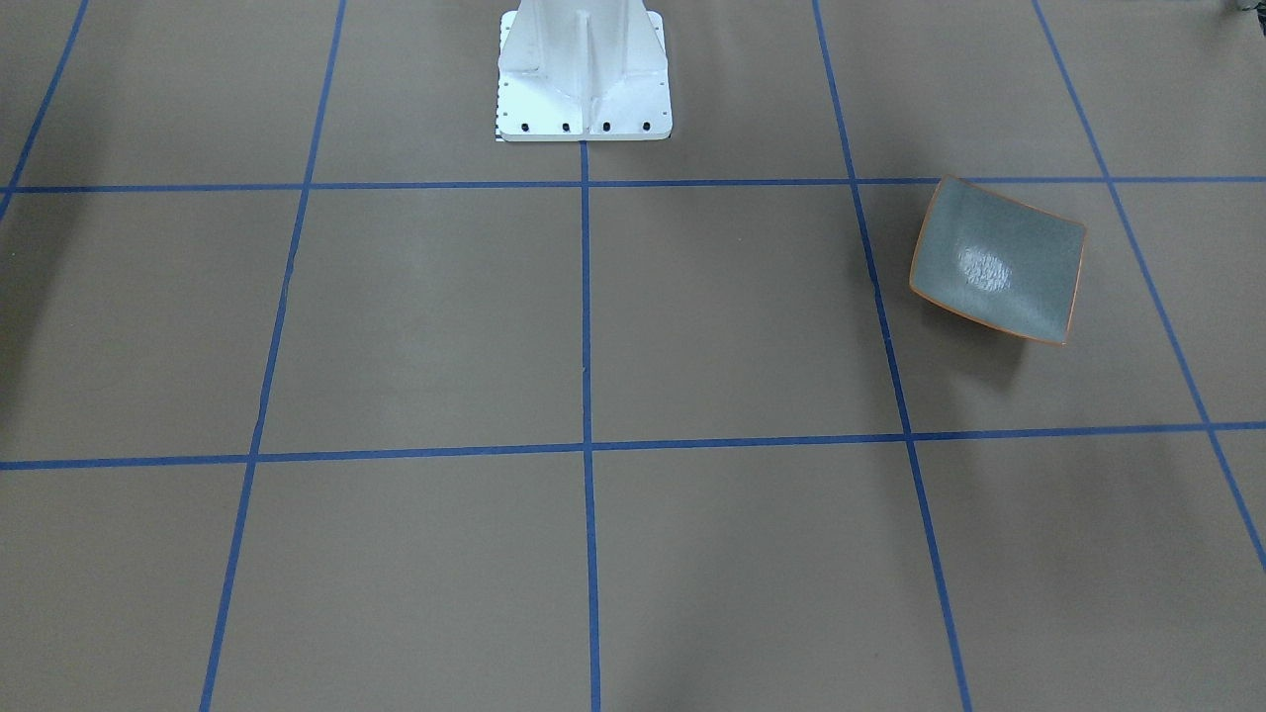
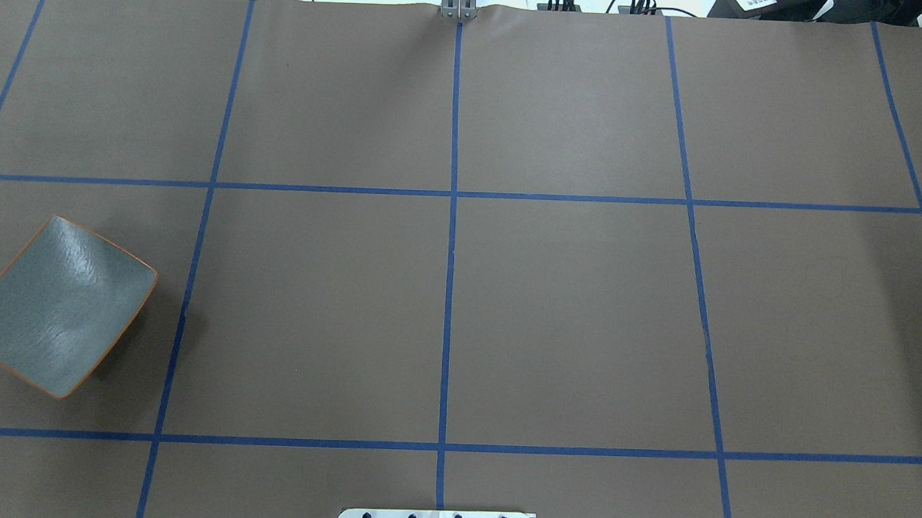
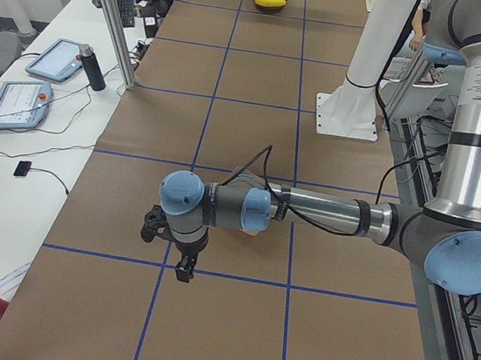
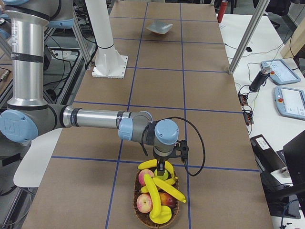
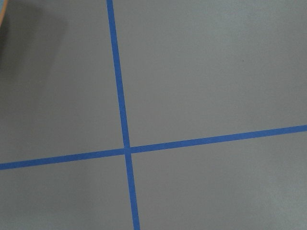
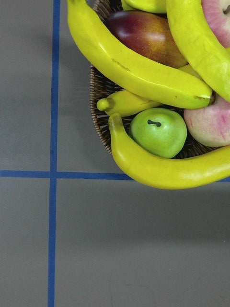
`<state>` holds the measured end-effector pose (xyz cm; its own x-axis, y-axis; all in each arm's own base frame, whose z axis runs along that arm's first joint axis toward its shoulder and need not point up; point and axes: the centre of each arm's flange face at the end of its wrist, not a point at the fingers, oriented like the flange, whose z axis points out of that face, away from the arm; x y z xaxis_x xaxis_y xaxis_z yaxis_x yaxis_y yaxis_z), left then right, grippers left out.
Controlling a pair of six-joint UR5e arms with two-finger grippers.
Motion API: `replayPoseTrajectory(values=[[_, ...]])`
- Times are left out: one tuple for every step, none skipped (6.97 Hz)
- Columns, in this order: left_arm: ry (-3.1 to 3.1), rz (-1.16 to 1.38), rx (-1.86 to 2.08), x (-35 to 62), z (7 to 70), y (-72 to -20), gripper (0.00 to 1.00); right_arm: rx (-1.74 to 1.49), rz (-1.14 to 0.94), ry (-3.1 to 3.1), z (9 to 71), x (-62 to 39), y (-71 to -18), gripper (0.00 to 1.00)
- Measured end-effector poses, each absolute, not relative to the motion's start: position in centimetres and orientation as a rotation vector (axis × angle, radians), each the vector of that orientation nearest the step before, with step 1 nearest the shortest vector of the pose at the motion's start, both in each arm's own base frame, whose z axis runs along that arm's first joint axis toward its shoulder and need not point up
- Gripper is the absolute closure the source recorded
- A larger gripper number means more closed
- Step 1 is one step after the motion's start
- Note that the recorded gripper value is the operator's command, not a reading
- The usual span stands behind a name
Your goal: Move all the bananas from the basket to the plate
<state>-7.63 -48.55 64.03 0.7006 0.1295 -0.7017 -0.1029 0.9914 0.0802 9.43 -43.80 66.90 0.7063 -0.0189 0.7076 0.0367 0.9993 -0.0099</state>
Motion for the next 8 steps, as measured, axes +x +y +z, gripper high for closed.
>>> replayPoseTrajectory(values=[[0.783,0.129,0.037,-7.6,63.9,-48.6,0.0,-0.024,-0.031,-0.786,66.9,9.4,-43.8,0.0],[0.782,0.128,0.035,-7.6,63.9,-48.6,0.0,-0.023,-0.031,-0.786,66.9,9.4,-43.8,0.0],[0.782,0.128,0.038,-7.6,63.7,-48.6,0.0,-0.022,-0.032,-0.786,66.9,9.4,-43.8,0.0],[0.782,0.129,0.043,-7.7,63.5,-48.8,0.0,-0.016,-0.034,-0.787,66.7,9.5,-43.8,0.0],[0.781,0.129,0.048,-7.7,63.3,-48.9,0.0,-0.011,-0.036,-0.787,66.6,9.7,-43.7,0.0],[0.781,0.13,0.056,-7.7,62.9,-48.8,0.0,-0.015,-0.034,-0.786,66.9,9.8,-43.6,0.0],[0.781,0.132,0.063,-7.7,62.7,-48.8,0.0,-0.021,-0.029,-0.789,67.2,9.8,-43.4,0.0],[0.781,0.134,0.067,-7.7,62.5,-48.9,0.0,-0.029,-0.018,-0.813,67.5,9.6,-43.1,0.0]])
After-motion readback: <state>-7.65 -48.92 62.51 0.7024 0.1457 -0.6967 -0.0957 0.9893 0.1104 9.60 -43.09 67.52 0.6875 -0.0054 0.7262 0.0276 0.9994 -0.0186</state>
